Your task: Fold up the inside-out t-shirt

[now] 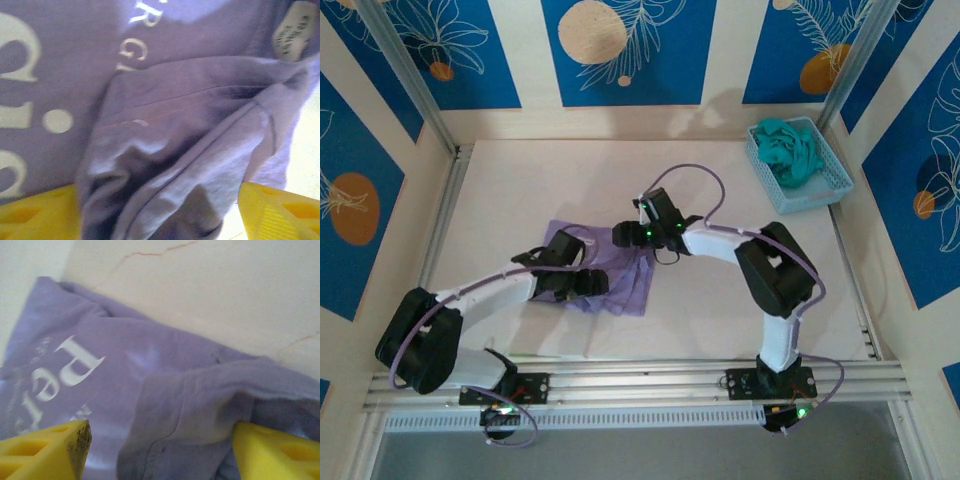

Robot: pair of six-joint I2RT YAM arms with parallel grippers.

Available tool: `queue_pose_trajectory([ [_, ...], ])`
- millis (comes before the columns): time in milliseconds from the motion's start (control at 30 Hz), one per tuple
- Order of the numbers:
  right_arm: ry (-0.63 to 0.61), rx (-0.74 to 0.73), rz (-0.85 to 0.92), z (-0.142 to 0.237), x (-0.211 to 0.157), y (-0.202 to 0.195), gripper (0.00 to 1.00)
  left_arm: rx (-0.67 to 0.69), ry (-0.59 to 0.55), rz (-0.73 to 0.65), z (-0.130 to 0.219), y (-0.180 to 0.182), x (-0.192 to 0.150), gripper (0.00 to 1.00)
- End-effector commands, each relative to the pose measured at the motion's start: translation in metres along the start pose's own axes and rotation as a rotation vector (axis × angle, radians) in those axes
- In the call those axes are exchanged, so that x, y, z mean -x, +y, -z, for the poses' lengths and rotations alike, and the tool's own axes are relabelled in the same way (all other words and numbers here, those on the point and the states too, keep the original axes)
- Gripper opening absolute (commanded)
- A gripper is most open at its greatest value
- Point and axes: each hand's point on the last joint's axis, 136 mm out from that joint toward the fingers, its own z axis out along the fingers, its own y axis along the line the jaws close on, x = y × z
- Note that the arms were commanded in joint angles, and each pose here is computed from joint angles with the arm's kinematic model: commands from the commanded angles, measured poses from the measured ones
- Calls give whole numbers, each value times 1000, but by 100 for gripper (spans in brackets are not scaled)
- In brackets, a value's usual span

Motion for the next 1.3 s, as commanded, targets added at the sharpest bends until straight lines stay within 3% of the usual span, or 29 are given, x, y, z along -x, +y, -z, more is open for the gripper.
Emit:
queue_pose_trajectory([
  [0, 27, -200, -52, 7, -2, -45, 66, -210, -57, -35, 1, -53, 13, 76],
  [133, 17, -198, -104, 28, 0, -71, 45, -287, -44, -110, -4, -89, 2, 74],
  [233, 21, -167, -156, 44, -4, -87, 37, -328, -4, -184, -11, -116, -11, 73],
  [400, 19, -104, -223, 75, -6, -107, 33, -442, 72, -313, -15, -164, -33, 73],
  [533, -22, -38, -184, 108, -9, -103, 35, -518, 65, -423, 8, -179, -39, 73],
  [600, -44, 45, -144, 118, -12, -82, 39, -485, 23, -456, 21, -168, -33, 74],
  [700, -50, 127, -96, 114, -18, -46, 54, -400, -66, -385, 38, -133, -9, 74],
  [867, -43, 4, -11, 73, -14, -20, 73, -227, -205, -46, 57, -41, 41, 74],
  [1033, -18, -154, 7, 28, -5, -25, 81, -93, -242, 39, 60, 8, 55, 74],
  [1167, 52, -364, 18, 9, -7, -59, 78, -21, -269, 68, 62, 29, 68, 74],
  [1267, 66, -378, -52, 20, -9, -88, 60, 7, -296, 57, 67, 33, 80, 74],
])
